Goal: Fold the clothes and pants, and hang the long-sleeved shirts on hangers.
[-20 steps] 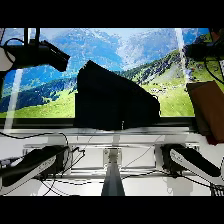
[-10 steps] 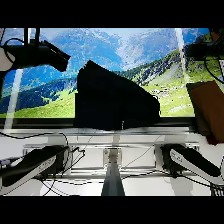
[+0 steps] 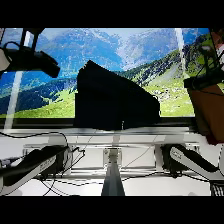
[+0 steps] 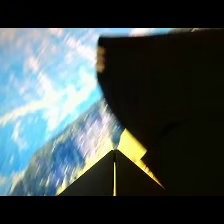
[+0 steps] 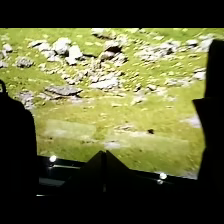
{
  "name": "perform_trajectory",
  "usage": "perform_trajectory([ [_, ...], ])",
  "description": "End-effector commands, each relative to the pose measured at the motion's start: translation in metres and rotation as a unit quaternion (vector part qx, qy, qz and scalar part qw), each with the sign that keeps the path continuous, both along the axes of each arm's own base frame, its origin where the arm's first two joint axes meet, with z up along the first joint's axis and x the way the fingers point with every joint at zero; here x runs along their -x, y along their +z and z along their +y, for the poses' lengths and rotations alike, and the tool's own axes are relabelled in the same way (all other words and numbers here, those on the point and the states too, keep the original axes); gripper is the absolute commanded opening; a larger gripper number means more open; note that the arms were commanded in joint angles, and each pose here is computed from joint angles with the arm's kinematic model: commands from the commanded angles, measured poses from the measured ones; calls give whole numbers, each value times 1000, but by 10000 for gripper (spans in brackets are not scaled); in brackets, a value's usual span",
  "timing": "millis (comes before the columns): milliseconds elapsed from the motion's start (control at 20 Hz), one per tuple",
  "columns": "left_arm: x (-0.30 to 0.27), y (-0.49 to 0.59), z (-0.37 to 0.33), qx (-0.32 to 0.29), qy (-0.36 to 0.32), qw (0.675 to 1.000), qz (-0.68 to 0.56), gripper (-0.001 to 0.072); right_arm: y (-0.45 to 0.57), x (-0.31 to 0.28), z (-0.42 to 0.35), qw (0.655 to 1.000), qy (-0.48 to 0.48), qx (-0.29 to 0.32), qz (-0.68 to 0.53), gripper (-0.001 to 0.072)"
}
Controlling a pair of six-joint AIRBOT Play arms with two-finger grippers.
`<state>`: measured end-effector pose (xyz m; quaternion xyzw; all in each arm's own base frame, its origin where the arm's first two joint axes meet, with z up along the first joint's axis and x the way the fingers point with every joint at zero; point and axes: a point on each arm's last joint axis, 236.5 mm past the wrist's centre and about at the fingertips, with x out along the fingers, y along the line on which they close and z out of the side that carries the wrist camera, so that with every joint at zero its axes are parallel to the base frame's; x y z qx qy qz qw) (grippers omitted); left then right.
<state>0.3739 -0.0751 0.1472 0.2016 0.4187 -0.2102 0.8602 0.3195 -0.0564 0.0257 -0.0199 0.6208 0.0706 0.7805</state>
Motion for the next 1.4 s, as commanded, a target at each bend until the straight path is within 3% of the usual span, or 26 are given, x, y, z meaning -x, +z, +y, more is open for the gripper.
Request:
perform_trajectory([
  [0,42,-49,46,25,66,989,130,13,-43,26,29,995,2,-100,29,21],
  [150,82,-109,31,184,116,945,243,14,-53,34,36,993,0,-114,43,21],
  [250,106,-143,15,246,128,915,292,26,-53,33,36,993,-1,-114,41,21],
  [300,122,-159,7,251,115,908,315,106,-53,33,35,993,-1,-113,39,21],
  [400,159,-190,-6,257,112,886,369,492,-53,32,35,993,-2,-113,38,22],
  [450,176,-202,-10,258,110,876,392,537,-53,31,35,993,-2,-112,36,22],
  [750,216,-248,-18,251,111,867,416,521,-52,28,35,993,-4,-113,30,22],
  [800,218,-249,-19,251,112,865,419,471,-52,28,34,993,-4,-112,30,22],
  [900,219,-249,-23,247,102,867,421,452,-52,25,33,994,-6,-109,23,22],
  [1150,201,-256,-39,228,97,889,386,448,-52,24,33,994,-7,-109,22,22],
  [1200,191,-255,-45,239,101,893,368,372,-52,25,33,994,-6,-110,24,22],
  [1300,171,-248,-52,266,116,895,339,106,-52,26,33,994,-5,-110,26,22],
  [1350,160,-243,-52,274,121,897,325,57,-53,26,32,994,-5,-107,26,22],
])
